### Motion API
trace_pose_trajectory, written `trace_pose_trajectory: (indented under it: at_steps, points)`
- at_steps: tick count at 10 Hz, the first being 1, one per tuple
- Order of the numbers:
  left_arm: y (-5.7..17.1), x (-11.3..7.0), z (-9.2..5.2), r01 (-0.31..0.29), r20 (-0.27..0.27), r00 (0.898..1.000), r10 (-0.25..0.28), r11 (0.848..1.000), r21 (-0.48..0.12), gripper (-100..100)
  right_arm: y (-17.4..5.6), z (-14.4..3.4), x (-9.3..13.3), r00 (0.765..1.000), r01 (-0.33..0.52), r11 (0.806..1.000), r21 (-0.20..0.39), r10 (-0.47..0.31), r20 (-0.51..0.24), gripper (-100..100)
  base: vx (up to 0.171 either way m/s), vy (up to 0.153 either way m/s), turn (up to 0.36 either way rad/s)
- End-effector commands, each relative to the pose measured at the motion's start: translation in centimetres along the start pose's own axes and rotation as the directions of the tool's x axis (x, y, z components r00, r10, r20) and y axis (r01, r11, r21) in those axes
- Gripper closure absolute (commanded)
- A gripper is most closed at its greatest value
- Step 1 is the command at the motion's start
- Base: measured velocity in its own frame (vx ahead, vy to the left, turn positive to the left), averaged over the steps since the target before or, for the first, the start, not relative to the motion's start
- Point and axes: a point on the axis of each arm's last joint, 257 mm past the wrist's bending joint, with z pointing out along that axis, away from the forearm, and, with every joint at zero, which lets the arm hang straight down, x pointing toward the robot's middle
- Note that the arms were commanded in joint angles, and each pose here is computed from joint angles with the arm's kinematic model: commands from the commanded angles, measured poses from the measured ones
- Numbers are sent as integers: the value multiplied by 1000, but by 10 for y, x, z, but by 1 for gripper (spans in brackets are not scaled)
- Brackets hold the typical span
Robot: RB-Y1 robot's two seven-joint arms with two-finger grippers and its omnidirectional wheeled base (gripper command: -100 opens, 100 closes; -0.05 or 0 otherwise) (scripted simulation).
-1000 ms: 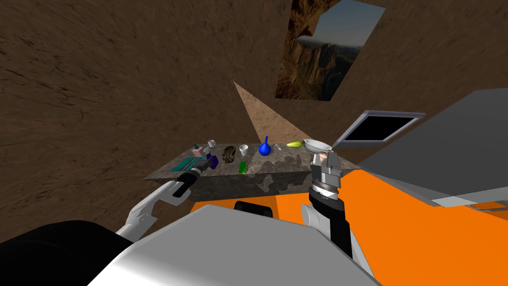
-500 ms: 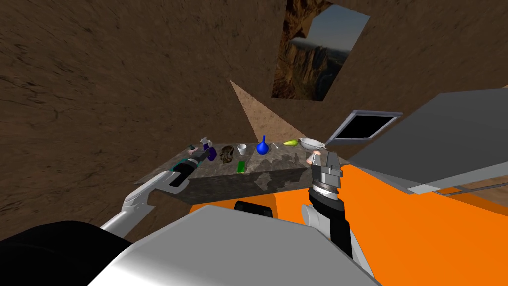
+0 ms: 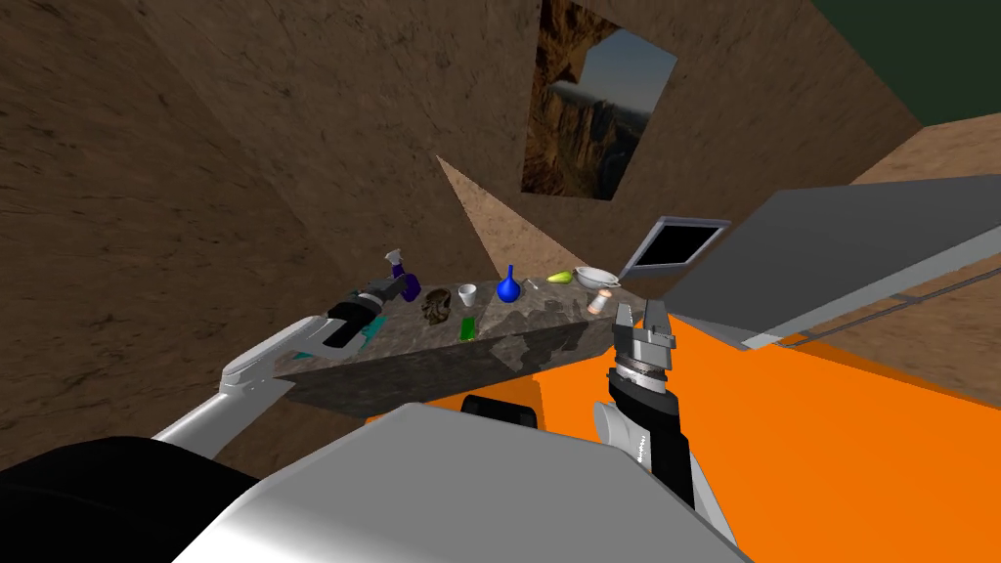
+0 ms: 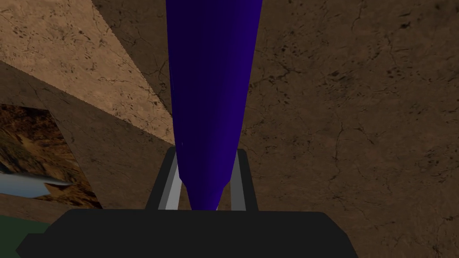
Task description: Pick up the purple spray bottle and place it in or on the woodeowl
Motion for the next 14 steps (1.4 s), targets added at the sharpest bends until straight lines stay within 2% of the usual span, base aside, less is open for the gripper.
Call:
trace_pose_trajectory:
  at_steps: [1,4,7,11,14]
  points:
    - [9,-13,0,4,8,1000,-4,1000,-25,100,0,0,0,1000,0,1000,0,0,0,0,-13,7,-210]
    - [24,-23,-2,13,-5,1000,-14,998,-69,100,0,0,0,1000,0,1000,0,0,0,0,-7,-2,-169]
    - [42,-20,-7,24,-40,999,-30,992,-127,100,0,0,0,1000,0,1000,0,0,0,0,2,-5,-176]
    - [74,1,-24,33,-116,991,-61,973,-227,100,0,0,0,1000,0,1000,0,0,0,0,14,-5,-152]
    - [100,24,-44,30,-182,979,-91,950,-310,100,0,0,0,1000,0,1000,0,0,0,0,18,-3,-163]
